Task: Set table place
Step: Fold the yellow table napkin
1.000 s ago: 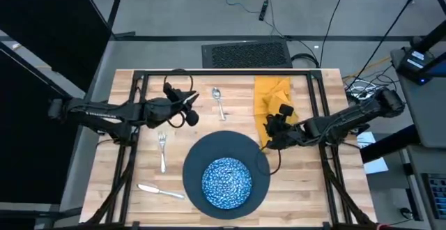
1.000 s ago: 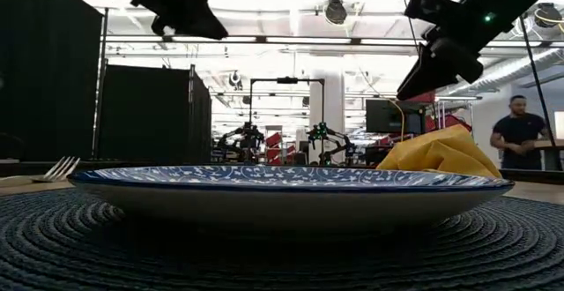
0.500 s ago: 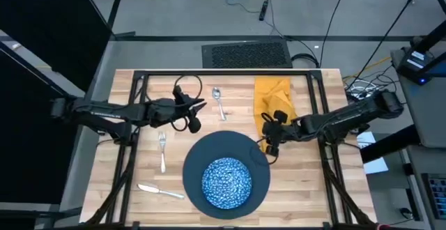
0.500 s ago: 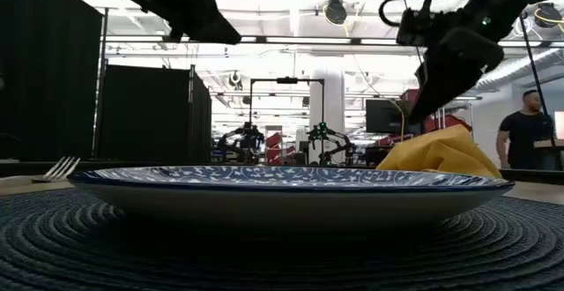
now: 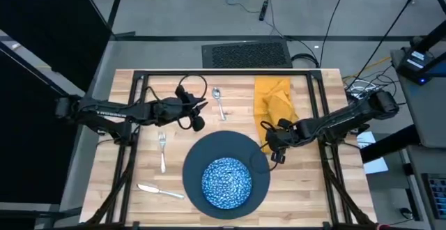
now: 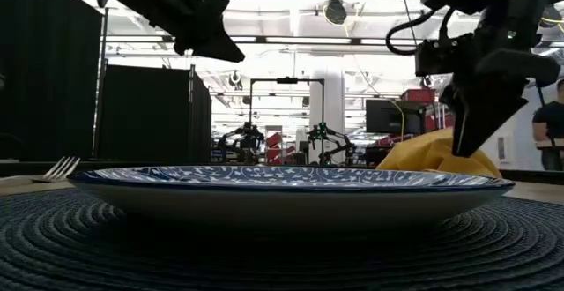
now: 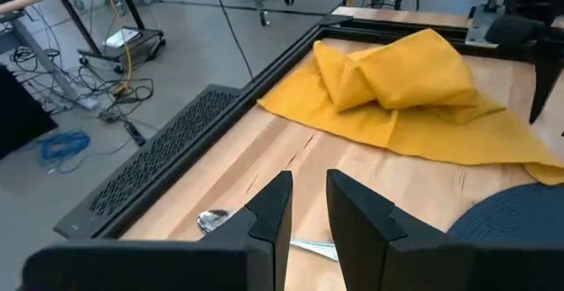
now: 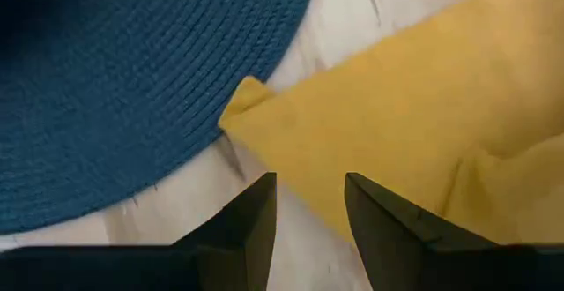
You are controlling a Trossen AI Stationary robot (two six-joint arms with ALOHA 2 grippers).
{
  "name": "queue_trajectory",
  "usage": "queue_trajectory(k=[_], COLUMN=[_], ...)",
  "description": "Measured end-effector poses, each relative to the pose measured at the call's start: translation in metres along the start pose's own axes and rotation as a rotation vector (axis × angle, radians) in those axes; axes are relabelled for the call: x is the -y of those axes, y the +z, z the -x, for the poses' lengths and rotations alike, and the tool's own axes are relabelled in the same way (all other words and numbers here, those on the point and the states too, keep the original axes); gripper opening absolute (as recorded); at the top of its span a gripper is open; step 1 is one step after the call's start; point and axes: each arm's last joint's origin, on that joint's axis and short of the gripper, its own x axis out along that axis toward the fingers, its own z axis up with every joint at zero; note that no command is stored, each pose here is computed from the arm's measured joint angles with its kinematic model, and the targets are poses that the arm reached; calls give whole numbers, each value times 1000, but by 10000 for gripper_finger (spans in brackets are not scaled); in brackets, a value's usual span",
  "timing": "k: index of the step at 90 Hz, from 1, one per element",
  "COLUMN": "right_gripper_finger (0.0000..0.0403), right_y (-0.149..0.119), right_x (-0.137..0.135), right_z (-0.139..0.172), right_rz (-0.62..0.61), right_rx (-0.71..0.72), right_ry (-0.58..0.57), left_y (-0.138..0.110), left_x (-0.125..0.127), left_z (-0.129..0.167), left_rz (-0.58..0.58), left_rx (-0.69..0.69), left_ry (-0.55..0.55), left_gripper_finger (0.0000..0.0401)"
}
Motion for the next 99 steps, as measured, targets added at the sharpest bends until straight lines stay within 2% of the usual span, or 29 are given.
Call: queue_trajectory(k=[20, 35, 41, 49, 54, 64, 75, 99], right_gripper_finger=[128, 122, 99, 33, 12, 3, 1, 0], right_y=[-10, -15, -14, -12, -8, 9, 37, 108], right_x=[2, 7, 8, 7, 6, 4, 4, 0], right_z=[-22, -36, -37, -36, -34, -24, -4, 68], right_rz=[19, -24, -28, 13, 57, 107, 198, 336], right_rx=[-5, 38, 50, 61, 70, 124, 197, 447], right_ry=[-4, 10, 15, 18, 14, 14, -41, -48], left_y=[3, 3, 3, 3, 3, 3, 5, 4], left_x=[1, 1, 1, 1, 2, 3, 3, 3], left_z=[0, 0, 0, 0, 0, 0, 0, 0], left_rz=[12, 13, 13, 13, 12, -8, -11, -9], left_rx=[24, 26, 25, 25, 25, 29, 44, 39], left_ry=[-36, -37, -38, -39, -52, -100, -117, -117], left_gripper_finger=[59, 59, 59, 59, 59, 59, 59, 59])
